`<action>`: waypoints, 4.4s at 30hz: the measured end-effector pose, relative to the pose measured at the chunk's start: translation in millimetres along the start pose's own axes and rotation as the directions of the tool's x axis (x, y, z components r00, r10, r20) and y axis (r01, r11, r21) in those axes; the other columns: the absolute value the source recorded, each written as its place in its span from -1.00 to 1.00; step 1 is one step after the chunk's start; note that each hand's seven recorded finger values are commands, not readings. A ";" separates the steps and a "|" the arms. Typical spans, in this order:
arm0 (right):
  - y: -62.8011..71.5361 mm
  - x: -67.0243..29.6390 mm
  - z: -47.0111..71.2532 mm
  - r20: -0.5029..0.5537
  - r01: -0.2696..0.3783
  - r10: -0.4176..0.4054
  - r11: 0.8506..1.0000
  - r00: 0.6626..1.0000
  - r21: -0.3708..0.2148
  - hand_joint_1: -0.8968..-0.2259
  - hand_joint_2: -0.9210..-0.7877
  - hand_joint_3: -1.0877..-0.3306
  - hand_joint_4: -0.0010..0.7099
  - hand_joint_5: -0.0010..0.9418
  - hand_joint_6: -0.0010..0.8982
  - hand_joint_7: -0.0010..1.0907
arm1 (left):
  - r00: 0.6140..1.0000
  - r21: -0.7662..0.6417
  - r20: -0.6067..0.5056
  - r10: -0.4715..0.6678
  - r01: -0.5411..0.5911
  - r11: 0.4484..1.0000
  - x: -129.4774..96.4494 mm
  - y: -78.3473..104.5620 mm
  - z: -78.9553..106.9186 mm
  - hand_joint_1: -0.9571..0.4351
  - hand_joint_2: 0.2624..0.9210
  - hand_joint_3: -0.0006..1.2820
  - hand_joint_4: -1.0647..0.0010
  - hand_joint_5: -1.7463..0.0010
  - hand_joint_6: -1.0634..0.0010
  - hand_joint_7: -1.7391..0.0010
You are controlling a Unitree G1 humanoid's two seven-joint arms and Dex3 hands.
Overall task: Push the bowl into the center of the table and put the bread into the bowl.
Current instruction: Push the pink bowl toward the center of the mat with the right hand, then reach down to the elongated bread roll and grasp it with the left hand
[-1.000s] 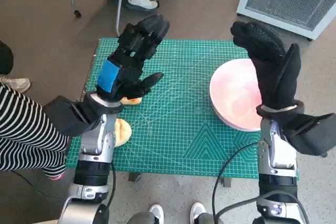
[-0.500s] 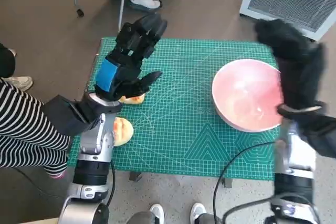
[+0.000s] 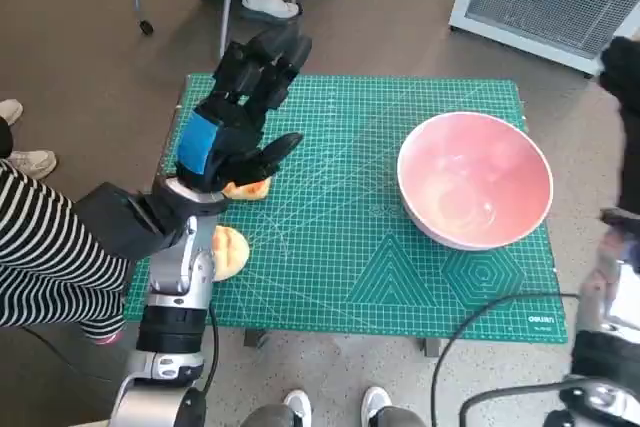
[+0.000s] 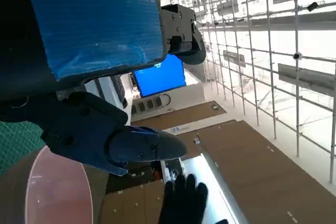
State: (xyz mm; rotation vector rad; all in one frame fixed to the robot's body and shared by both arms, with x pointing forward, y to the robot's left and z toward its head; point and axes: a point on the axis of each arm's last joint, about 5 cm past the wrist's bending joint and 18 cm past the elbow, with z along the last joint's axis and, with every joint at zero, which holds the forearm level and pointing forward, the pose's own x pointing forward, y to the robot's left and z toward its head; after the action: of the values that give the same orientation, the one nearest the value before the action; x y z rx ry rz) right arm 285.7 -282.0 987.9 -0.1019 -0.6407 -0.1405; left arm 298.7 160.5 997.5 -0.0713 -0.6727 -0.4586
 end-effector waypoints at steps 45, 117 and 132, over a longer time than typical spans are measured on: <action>46.3 -29.9 -70.9 -0.585 0.251 -0.017 0.913 0.811 0.322 -0.28 -1.00 -0.27 -0.71 -0.97 -0.80 -0.48 | 1.000 0.032 0.009 0.000 0.000 0.999 -3.8 11.1 4.2 -0.43 1.00 -0.54 0.73 0.88 1.00 0.26; 122.0 30.1 -21.5 -0.030 -0.232 0.262 0.898 0.965 0.373 -0.36 -1.00 -0.19 -0.67 -0.97 -0.76 -0.41 | 0.997 0.083 -0.024 0.067 -0.065 0.994 -24.5 10.8 3.0 -0.46 1.00 -0.56 0.62 0.99 0.83 0.48; 117.1 20.4 10.9 0.247 -0.432 0.382 0.879 0.891 0.199 -0.56 -1.00 -0.11 -0.59 -0.98 -0.98 0.05 | 1.000 0.047 0.008 0.016 -0.017 0.999 -4.9 0.4 10.6 -0.41 1.00 -0.56 0.63 1.00 1.00 0.25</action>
State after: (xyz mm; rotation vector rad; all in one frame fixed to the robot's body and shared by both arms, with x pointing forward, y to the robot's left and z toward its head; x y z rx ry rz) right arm 314.5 -167.1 1002.9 -0.0065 -0.8199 0.3673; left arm 289.3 164.9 1002.8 -0.0338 -0.6900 -0.4264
